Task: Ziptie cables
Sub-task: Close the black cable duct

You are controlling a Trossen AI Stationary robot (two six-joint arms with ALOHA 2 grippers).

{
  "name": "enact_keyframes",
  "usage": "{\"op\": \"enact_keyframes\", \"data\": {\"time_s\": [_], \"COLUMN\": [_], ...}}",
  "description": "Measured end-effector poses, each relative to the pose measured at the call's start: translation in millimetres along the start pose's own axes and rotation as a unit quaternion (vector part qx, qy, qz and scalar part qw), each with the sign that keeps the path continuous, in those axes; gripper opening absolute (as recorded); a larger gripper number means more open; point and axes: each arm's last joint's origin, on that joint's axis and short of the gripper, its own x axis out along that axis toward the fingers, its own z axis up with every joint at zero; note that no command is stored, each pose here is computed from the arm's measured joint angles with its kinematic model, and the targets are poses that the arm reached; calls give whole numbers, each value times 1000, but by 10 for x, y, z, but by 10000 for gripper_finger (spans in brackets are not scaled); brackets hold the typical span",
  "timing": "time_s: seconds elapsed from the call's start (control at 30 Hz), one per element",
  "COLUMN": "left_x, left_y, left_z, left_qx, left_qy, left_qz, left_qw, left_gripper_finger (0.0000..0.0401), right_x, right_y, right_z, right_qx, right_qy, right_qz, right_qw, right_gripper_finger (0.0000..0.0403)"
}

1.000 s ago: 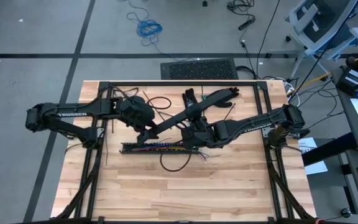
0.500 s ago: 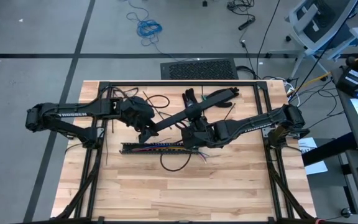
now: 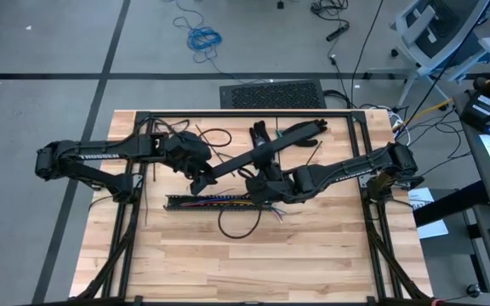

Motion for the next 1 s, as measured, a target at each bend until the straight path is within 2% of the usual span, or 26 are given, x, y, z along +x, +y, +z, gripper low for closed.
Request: {"op": "enact_keyframes", "data": {"time_s": [0.37, 0.7, 0.87, 1.0], "left_x": [-1, -2, -3, -8], "left_y": [11, 27, 41, 70], "left_z": [-21, -38, -33, -44], "left_qx": [-2, 0, 15, 50], "left_qy": [9, 14, 7, 8], "left_qz": [11, 33, 57, 101], "left_qw": [1000, 999, 998, 994], "left_gripper_finger": [228, 228, 228, 229], "right_x": [-6, -71, -134, -301], "right_y": [-26, 27, 33, -39], "right_z": [38, 94, 128, 117], "right_qx": [12, 13, 35, 90], "right_qy": [-19, -70, -82, -120], "right_qz": [-3, 41, 38, 47], "right_qw": [1000, 997, 995, 987], "right_gripper_finger": [143, 183, 189, 190]}}
